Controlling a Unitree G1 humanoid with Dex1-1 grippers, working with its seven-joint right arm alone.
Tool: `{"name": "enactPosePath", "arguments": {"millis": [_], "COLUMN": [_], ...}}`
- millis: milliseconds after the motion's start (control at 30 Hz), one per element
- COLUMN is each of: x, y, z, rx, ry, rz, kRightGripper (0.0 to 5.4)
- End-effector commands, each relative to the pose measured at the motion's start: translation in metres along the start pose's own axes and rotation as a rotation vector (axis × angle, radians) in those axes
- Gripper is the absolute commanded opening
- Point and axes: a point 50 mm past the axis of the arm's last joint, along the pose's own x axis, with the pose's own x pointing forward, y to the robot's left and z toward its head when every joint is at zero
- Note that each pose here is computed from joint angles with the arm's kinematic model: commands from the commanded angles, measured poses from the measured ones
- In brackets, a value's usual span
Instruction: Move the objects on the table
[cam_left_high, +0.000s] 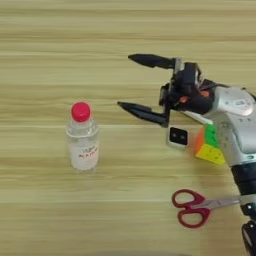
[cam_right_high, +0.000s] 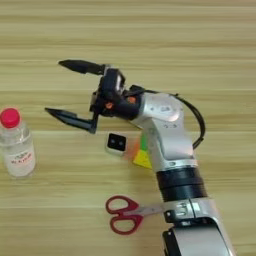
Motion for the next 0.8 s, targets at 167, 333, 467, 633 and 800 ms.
{"name": "enactPosePath", "arguments": {"millis": [167, 333, 467, 633, 800], "x": [-0.041, -0.071, -0.089, -0.097, -0.096], "y": [-0.051, -0.075, -0.088, -0.094, -0.091], "z": [0.035, 0.033, 0.025, 0.007, -0.014], "rx": [-0.152, -0.124, -0.119, -0.086, 0.027], "ry": [0.097, 0.237, 0.373, 0.53, 0.641], "rz": [-0.246, -0.404, -0.501, -0.528, -0.48], "kRightGripper": [5.36, 5.36, 5.36, 5.36, 5.36]}}
